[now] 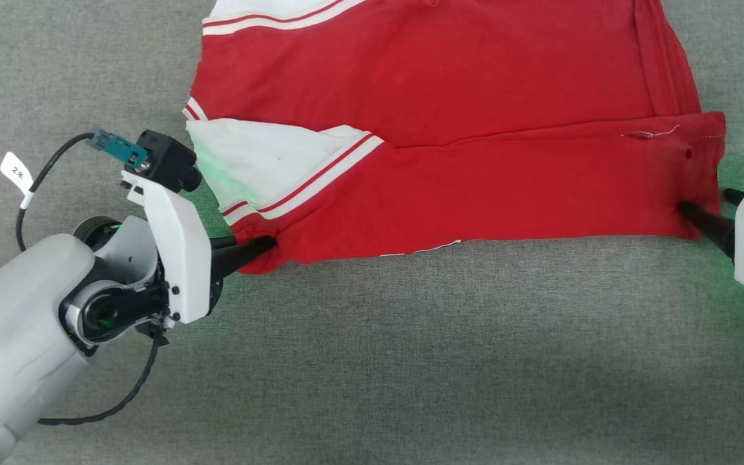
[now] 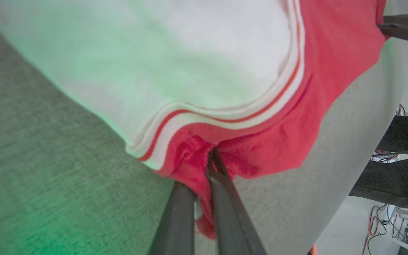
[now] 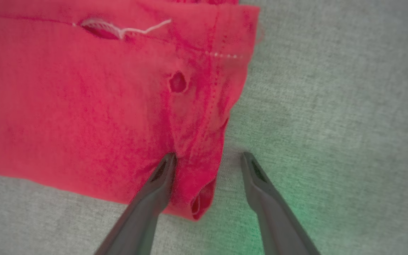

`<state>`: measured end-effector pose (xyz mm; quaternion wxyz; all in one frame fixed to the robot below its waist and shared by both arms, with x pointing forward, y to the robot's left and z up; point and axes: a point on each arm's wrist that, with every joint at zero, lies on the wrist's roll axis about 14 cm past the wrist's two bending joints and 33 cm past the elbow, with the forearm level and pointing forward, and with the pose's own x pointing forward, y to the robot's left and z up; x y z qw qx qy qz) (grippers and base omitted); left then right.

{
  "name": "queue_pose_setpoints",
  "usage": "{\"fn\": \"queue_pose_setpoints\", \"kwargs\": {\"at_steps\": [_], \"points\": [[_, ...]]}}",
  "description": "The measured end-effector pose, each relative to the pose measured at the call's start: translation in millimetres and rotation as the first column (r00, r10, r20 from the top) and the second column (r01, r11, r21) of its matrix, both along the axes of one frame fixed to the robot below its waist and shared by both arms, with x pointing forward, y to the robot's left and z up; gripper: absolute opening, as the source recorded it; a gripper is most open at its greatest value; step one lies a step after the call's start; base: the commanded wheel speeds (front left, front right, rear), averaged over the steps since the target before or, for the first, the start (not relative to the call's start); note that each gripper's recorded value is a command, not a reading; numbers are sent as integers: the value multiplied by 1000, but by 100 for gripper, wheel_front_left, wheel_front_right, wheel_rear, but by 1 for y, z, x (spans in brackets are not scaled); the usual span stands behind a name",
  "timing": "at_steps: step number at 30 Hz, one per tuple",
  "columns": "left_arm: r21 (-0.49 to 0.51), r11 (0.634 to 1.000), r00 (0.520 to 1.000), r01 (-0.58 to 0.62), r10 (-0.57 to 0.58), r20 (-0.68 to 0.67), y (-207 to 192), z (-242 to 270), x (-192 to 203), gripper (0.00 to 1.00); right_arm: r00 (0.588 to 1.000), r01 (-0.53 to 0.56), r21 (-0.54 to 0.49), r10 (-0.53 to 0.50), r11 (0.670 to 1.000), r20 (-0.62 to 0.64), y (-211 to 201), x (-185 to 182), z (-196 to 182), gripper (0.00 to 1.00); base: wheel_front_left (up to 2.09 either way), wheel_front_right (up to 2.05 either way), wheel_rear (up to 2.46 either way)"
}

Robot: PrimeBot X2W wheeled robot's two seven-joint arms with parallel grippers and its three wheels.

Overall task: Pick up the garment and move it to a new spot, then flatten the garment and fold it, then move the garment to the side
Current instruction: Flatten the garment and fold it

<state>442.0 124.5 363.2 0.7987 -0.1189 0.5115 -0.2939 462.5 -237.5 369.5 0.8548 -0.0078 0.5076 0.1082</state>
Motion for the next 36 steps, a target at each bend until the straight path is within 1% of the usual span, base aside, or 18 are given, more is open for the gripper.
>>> {"fn": "queue_pose_setpoints", "kwargs": {"at_steps": [7, 11, 14, 17, 22, 25, 30, 32, 33, 34, 35, 36], "points": [[-13, 1000, 999, -17, 18, 44, -1, 7, 2, 0, 1000, 8, 30, -8, 1000, 13, 4, -3, 6, 0, 0, 0, 0], [-25, 999, 997, -31, 32, 69, 2, 17, -6, 0, 999, 16, 38, -17, 999, 29, 0, -14, 15, 0, 0, 0, 0], [-50, 997, 994, -52, 57, 90, 7, 26, -15, 0, 999, 13, 49, -14, 999, 34, -1, -28, 23, 0, 0, 0, 0], [-56, 997, 993, -52, 58, 100, 15, 34, -27, 0, 999, 9, 49, -11, 999, 36, -3, -43, 30, 0, 0, 0, 0], [-68, 997, 997, -26, 31, 75, 20, 36, -57, 0, 1000, 16, 44, -16, 999, -5, -9, -77, 28, 0, 0, 0, 0], [-77, 997, 997, -29, 34, 67, 19, 37, -69, 0, 999, 28, 56, -27, 998, -30, -8, -94, 26, 0, 0, 0, 0], [-87, 995, 997, -54, 59, 58, 16, 34, -74, 0, 999, 52, 71, -51, 996, -11, -7, -96, 29, 0, 0, 0, 0], [-91, 994, 996, -64, 70, 62, 16, 34, -72, 0, 998, 54, 62, -55, 997, 6, -8, -94, 30, 0, 0, 0, 0], [-95, 993, 995, -67, 74, 65, 15, 34, -71, 20, 998, 60, 64, -61, 996, 20, -8, -92, 31, 16, 0, 0, 0], [-99, 993, 994, -71, 78, 71, 15, 35, -70, 49, 997, 67, 67, -69, 996, 39, -8, -90, 33, 16, 0, 0, 0], [-103, 992, 994, -74, 82, 76, 14, 36, -69, 100, 995, 73, 66, -77, 995, 63, -8, -86, 35, 16, 0, 0, 0], [-110, 991, 992, -81, 91, 87, 14, 37, -67, 100, 993, 69, 58, -74, 996, 92, -8, -82, 38, 100, 0, 0, 0]]}}
